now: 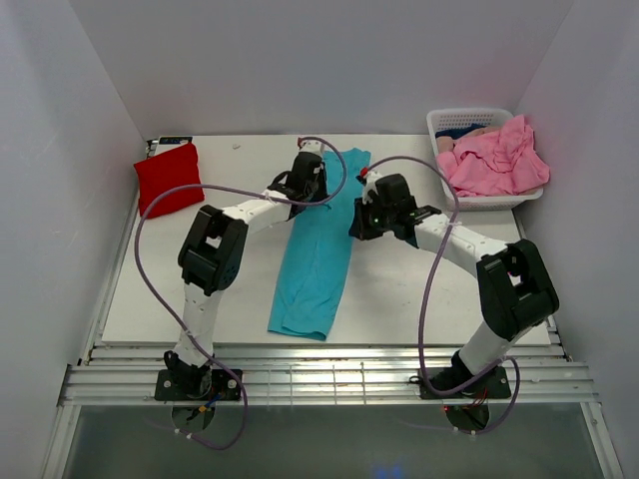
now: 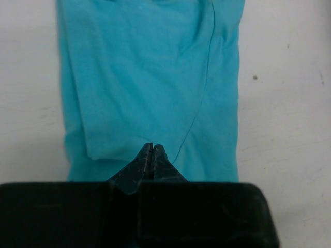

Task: Fold and stack the t-shirts
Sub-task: Rotate the tshirt 90 degrees

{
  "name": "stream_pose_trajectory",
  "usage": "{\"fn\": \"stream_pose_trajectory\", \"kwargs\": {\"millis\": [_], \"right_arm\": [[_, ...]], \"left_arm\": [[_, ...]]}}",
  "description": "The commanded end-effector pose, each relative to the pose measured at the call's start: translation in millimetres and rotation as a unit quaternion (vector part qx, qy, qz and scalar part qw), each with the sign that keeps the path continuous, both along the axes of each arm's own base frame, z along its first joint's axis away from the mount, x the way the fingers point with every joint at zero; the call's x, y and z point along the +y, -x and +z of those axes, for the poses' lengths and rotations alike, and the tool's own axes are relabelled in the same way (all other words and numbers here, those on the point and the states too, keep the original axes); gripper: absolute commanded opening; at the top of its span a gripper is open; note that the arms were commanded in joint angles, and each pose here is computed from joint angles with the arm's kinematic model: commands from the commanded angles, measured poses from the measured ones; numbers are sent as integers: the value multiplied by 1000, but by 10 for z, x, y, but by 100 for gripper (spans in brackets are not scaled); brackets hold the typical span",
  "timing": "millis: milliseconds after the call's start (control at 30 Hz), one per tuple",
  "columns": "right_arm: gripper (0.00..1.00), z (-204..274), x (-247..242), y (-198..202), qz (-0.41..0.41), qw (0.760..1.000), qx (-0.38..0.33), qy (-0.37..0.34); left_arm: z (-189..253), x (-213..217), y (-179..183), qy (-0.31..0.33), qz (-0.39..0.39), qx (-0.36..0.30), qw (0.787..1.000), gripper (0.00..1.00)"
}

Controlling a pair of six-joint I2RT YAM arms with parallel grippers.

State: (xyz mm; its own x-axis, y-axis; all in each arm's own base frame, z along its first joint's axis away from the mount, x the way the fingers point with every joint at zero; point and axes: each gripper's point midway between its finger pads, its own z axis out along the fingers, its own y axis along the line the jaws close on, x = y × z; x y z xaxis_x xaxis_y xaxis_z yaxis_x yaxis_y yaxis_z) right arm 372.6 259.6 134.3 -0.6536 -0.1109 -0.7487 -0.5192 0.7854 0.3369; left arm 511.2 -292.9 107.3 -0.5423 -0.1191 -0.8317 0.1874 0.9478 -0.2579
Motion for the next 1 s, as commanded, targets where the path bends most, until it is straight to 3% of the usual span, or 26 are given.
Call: {"fn": "stream_pose_trajectory", "kwargs": {"millis": [0, 200, 467, 667, 967], "right_arm": [[8, -167, 18, 355, -3, 999, 27, 24], [8, -477, 136, 981, 46, 994, 78, 59], [8, -517, 358, 1653, 120, 986, 112, 20], [8, -530, 431, 2042, 171, 977, 130, 17], [8, -560, 535, 2419, 228, 962, 150, 1]], "left_arm": [[2, -421, 55, 3, -85, 0, 996, 0], [-19, -553, -11, 28, -98, -13, 995, 0], [-347, -592, -69, 13, -104, 9, 994, 0], [-698, -571, -135, -10, -104, 42, 994, 0], [-859, -459, -159, -8, -88, 59, 994, 0]]}}
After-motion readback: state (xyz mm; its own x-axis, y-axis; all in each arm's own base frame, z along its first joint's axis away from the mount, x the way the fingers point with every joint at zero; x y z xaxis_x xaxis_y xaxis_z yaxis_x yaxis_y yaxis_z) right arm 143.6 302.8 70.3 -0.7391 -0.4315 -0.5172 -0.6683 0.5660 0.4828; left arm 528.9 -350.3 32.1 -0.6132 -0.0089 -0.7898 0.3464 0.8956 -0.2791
